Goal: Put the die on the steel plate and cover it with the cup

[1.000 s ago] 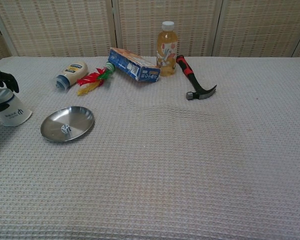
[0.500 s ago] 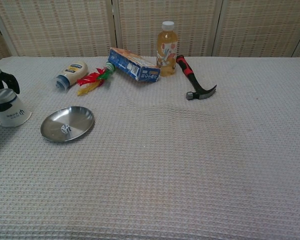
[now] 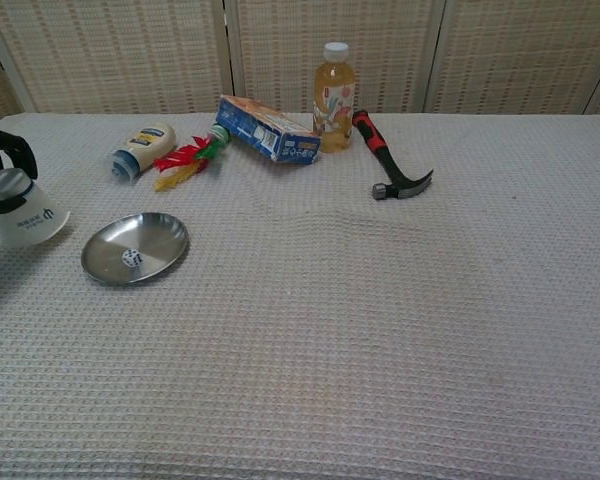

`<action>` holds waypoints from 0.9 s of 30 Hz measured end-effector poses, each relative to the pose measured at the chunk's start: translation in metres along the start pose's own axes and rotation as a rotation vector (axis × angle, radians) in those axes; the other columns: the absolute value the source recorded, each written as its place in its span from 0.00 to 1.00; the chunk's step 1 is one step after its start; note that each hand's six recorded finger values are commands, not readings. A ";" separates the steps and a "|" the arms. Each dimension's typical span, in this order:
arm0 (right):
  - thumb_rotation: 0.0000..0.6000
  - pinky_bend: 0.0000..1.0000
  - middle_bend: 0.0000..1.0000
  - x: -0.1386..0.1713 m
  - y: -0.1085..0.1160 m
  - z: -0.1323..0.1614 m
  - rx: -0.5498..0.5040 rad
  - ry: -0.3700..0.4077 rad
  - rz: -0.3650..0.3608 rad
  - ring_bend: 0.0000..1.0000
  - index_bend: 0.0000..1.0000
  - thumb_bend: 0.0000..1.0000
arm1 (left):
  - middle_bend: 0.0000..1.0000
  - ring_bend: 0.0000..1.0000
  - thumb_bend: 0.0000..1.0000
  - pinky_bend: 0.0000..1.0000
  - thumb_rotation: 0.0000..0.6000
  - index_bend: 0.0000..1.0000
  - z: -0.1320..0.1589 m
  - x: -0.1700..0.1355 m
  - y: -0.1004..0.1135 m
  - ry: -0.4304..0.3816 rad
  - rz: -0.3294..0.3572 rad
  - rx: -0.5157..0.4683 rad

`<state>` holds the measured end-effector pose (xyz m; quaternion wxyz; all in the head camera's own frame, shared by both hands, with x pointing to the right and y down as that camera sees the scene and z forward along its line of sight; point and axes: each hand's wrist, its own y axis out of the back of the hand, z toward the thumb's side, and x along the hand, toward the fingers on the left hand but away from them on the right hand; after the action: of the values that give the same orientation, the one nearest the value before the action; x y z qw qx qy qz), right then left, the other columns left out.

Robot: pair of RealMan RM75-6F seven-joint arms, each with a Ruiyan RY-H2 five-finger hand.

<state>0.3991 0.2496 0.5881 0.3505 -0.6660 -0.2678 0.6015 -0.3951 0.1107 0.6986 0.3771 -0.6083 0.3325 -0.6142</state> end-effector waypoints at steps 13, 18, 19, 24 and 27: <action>1.00 0.00 0.00 0.003 0.002 0.003 -0.009 0.017 -0.001 0.00 0.00 0.21 | 0.48 0.46 0.40 0.76 1.00 0.46 0.066 -0.026 0.030 -0.168 0.033 -0.067; 1.00 0.00 0.00 0.004 0.000 0.004 -0.010 0.025 0.009 0.00 0.00 0.21 | 0.48 0.46 0.40 0.76 1.00 0.46 0.102 -0.025 0.028 -0.234 0.018 -0.050; 1.00 0.00 0.00 0.005 0.000 0.005 -0.012 0.026 0.010 0.00 0.00 0.21 | 0.49 0.46 0.40 0.76 1.00 0.46 0.108 -0.024 0.027 -0.245 0.013 -0.048; 1.00 0.00 0.00 0.006 0.003 0.004 -0.018 0.027 0.000 0.00 0.00 0.21 | 0.49 0.46 0.40 0.76 1.00 0.46 0.132 -0.021 0.017 -0.275 -0.008 -0.027; 1.00 0.00 0.00 0.006 0.004 0.003 -0.021 0.027 0.000 0.00 0.00 0.21 | 0.49 0.46 0.40 0.76 1.00 0.46 0.134 -0.018 0.009 -0.267 -0.021 -0.008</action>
<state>0.3965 0.2523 0.5811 0.3471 -0.6775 -0.2695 0.5898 -0.2611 0.1288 0.6869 0.4091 -0.6895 0.2752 -0.5306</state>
